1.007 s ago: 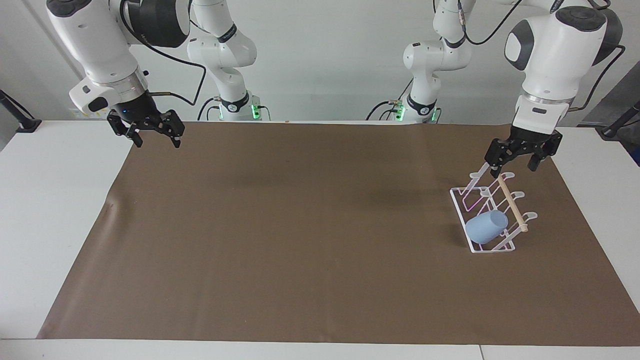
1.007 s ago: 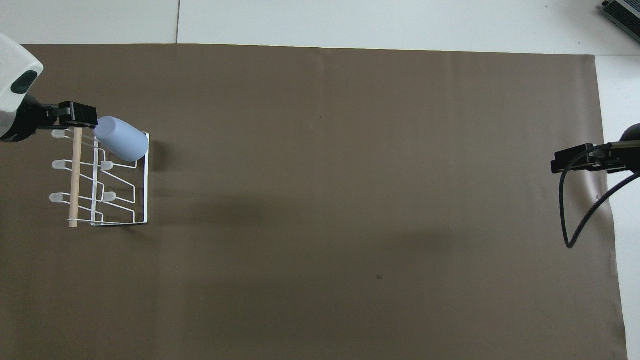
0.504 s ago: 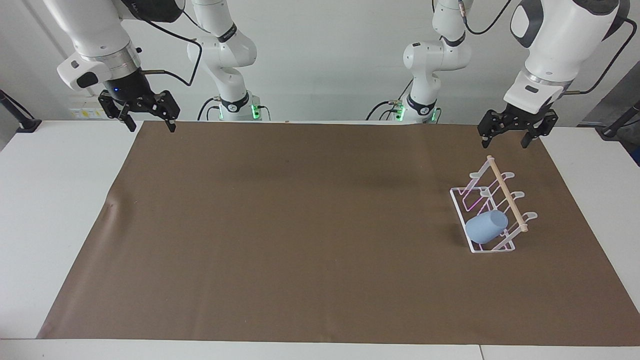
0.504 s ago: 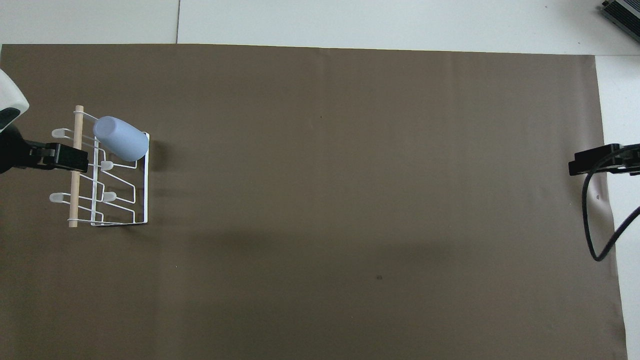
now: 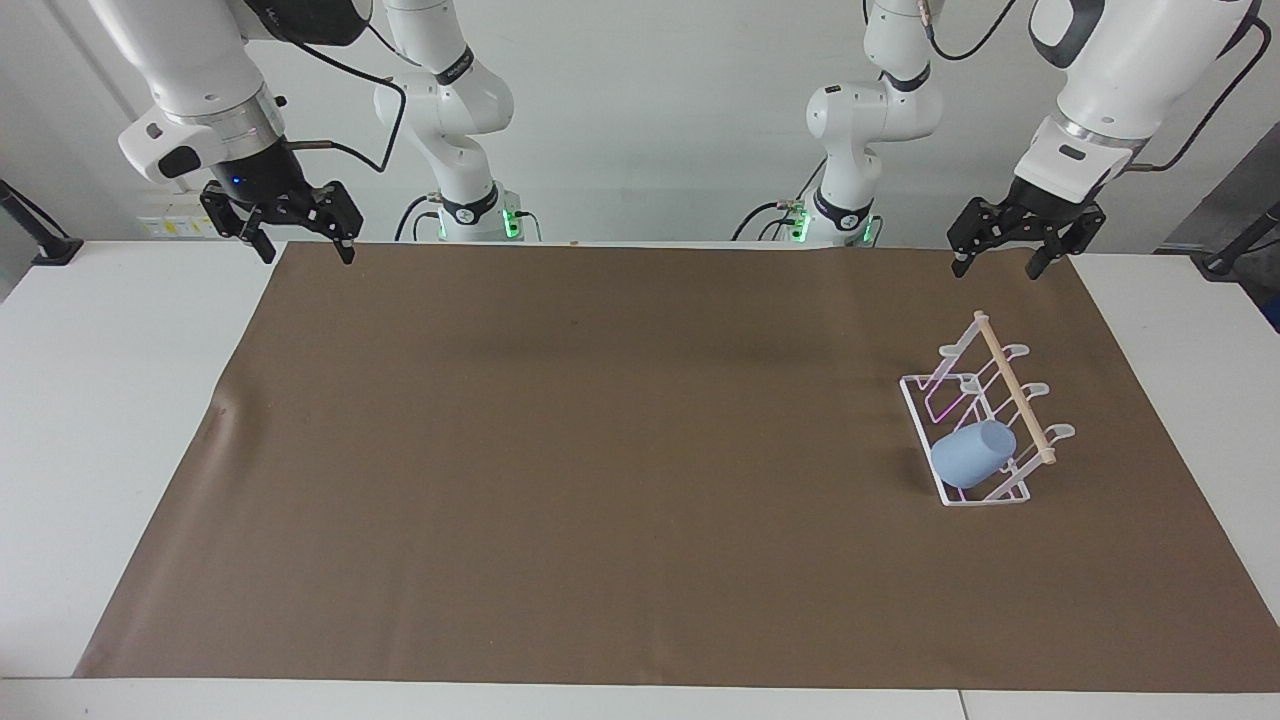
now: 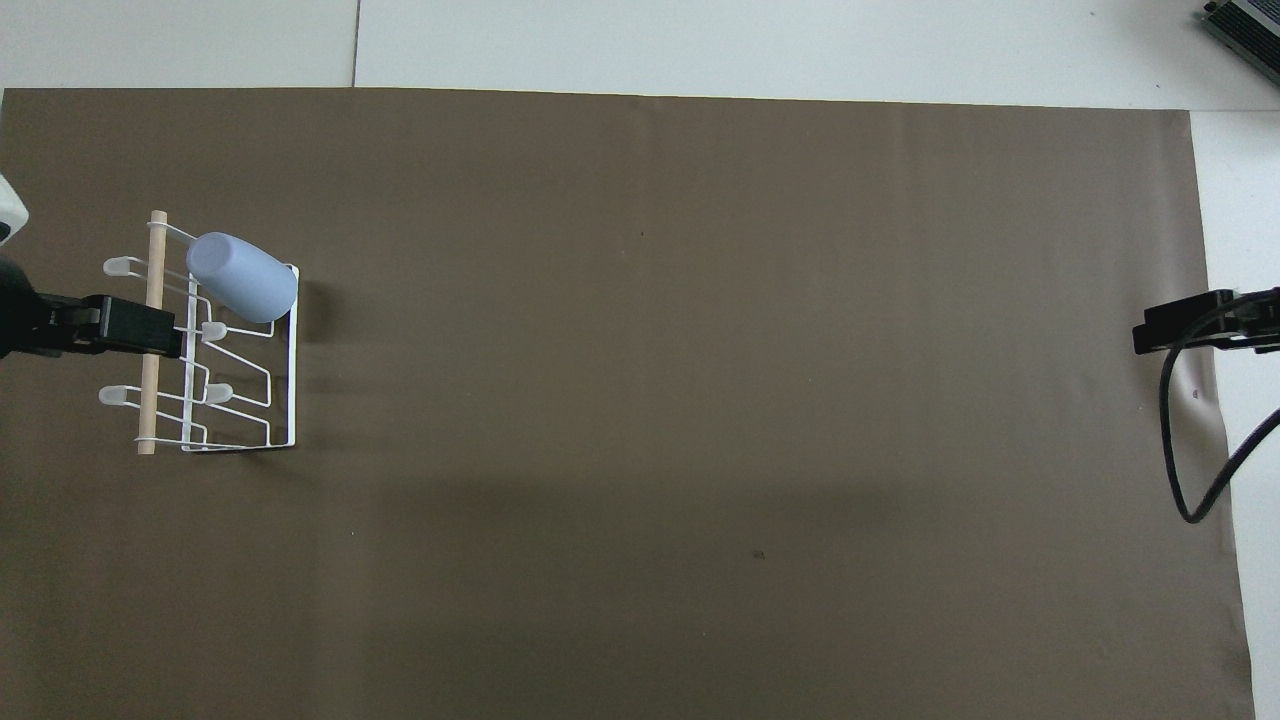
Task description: Hang cup on cup holder
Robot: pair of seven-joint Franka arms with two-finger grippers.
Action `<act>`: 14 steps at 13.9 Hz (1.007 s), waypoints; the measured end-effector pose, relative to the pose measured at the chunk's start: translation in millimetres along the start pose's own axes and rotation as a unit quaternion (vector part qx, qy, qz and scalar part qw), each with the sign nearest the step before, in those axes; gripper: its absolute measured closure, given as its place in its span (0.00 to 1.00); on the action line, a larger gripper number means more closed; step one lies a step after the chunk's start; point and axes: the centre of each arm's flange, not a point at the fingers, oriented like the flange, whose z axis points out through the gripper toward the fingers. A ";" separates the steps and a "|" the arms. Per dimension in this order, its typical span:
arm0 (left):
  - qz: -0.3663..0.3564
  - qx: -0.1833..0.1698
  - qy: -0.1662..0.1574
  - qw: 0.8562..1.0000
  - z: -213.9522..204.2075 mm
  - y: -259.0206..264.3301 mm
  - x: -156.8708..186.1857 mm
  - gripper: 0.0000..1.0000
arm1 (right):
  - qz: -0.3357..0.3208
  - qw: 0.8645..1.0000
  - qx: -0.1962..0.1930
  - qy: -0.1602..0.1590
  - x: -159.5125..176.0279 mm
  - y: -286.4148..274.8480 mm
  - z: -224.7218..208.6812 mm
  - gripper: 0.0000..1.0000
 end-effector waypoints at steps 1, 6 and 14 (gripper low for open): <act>0.008 0.001 -0.004 1.000 0.9 -0.3 -1.0 0.00 | 0.000 1.000 0.000 0.000 0.0 0.0 0.0 0.00; 0.027 0.009 -0.008 1.000 2.8 0.4 -1.5 0.00 | 0.000 1.000 0.000 0.000 0.0 0.0 0.1 0.00; 0.028 0.010 -0.014 0.999 6.5 0.6 -2.2 0.00 | 0.000 1.000 0.000 0.000 0.0 0.0 0.1 0.00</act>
